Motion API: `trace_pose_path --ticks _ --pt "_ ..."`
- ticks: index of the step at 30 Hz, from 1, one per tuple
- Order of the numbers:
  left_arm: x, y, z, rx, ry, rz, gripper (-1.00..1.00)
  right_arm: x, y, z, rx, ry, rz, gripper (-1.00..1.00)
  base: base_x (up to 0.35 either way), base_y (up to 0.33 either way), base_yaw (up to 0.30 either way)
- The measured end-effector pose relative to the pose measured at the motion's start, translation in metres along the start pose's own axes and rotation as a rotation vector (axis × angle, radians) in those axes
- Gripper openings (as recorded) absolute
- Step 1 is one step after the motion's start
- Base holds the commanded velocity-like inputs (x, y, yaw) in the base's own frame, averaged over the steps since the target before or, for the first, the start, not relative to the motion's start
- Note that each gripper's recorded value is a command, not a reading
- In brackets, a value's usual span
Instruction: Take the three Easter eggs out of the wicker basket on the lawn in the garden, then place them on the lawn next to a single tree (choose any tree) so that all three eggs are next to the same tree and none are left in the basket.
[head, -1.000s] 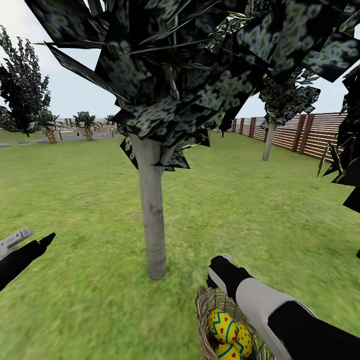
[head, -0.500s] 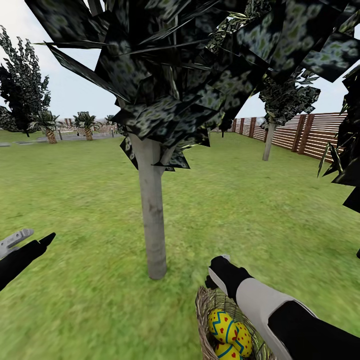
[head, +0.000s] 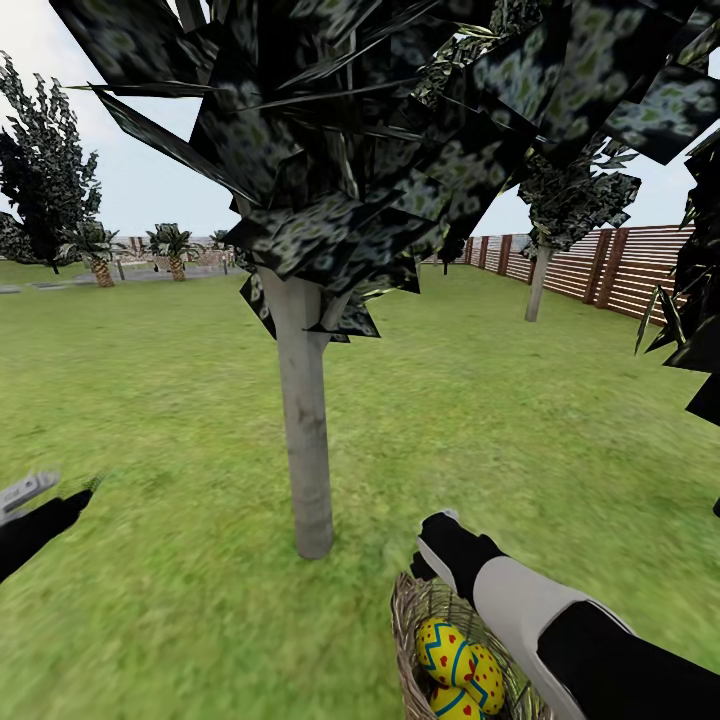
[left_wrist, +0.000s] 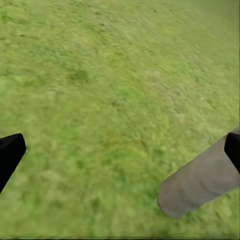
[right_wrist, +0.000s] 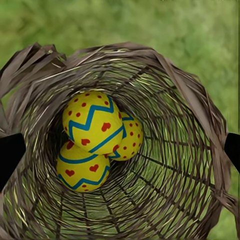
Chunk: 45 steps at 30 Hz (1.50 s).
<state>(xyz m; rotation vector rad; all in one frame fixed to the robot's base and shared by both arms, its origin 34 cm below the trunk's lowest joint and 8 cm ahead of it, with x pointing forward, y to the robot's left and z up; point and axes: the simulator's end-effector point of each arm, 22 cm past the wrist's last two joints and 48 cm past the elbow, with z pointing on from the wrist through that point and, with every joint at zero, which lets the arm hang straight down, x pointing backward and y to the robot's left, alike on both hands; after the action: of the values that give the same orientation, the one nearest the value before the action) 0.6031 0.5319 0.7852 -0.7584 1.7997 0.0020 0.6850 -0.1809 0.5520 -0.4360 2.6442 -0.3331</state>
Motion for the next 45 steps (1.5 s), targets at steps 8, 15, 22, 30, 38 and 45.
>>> trace_pose_path --ticks 8,15,22,30,38,45 --pt "0.008 0.017 -0.001 -0.075 0.036 0.017 1.0 0.0 0.0 0.0 0.004 -0.002 -0.009 1.0 0.0 0.0 0.0" --pt "0.009 0.019 -0.001 -0.085 0.039 0.017 1.0 -0.003 0.0 -0.001 0.018 -0.01 -0.042 1.0 0.0 0.0 0.0" --pt "0.009 0.018 -0.001 -0.083 0.039 0.017 1.0 -0.004 0.001 -0.002 0.024 -0.013 -0.059 1.0 0.0 0.0 0.0" --pt "0.008 0.018 -0.001 -0.08 0.038 0.017 1.0 -0.003 0.0 -0.001 0.027 -0.012 -0.061 1.0 -0.006 0.0 0.0" --pt "0.008 0.018 -0.001 -0.081 0.037 0.017 1.0 -0.002 -0.001 -0.001 0.028 -0.012 -0.061 1.0 -0.093 0.0 0.0" --pt "0.008 0.018 -0.001 -0.08 0.036 0.016 1.0 -0.001 -0.001 0.0 0.028 -0.008 -0.059 1.0 -0.017 0.0 0.0"
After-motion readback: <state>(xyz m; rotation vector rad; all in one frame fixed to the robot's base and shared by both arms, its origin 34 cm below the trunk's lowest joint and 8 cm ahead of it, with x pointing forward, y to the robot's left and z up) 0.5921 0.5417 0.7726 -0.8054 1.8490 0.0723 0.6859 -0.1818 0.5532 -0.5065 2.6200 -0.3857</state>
